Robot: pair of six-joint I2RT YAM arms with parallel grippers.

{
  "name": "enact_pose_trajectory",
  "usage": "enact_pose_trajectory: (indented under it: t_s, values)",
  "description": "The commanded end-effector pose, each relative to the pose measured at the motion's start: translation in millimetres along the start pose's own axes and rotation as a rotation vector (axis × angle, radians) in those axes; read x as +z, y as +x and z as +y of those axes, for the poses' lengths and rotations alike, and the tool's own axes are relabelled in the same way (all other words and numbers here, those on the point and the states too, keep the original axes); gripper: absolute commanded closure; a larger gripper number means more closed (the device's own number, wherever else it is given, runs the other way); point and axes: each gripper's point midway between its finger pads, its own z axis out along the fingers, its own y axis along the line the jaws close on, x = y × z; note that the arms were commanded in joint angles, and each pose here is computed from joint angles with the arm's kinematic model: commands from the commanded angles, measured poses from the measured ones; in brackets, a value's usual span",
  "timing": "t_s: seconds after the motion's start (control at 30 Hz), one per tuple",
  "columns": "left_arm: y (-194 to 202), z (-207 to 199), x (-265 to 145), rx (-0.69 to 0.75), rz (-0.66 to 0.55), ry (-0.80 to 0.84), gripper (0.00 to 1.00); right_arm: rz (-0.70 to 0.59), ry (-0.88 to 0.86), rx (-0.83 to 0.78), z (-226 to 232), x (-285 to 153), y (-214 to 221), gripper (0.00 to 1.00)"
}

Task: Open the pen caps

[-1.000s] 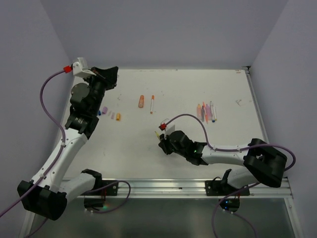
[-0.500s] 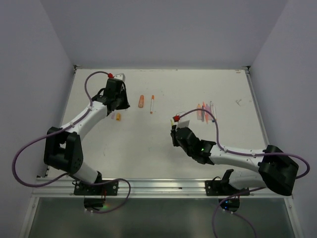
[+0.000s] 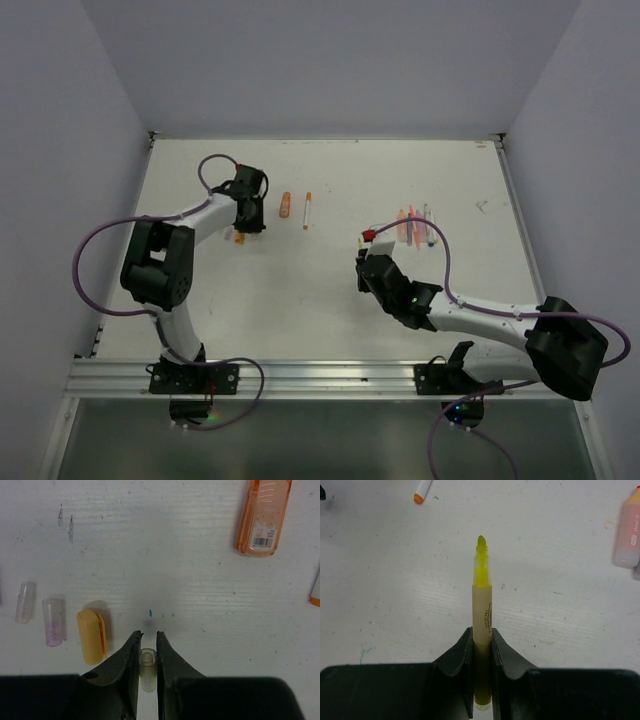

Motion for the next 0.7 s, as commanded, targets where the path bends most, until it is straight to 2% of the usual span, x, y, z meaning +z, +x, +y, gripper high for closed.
enact_pose_trajectory:
  t_s: [0.0,0.1,0.43,0.67]
  values:
    - [-17.4,5.0,2.9,0.017,-0.035,-0.033,0.83,-0.021,0.027,0.039,-4.5,2.0,-5.2,1.00]
    - [-13.7,10.6,10.4,0.020,-0.024,-0.064,0.82,-0.021,0.026,0.039,-4.4,2.1,-5.4,1.00]
    - [-8.1,19.5,20.3,0.030,-0.010,-0.119,0.68,-0.011,0.026,0.046,-6.3,5.0,-3.7,1.00]
    - [-28.7,7.0,-4.8,0.006,-0.083,-0.055,0.61,-0.019,0.055,0.054,-14.0,6.4,-14.3,1.00]
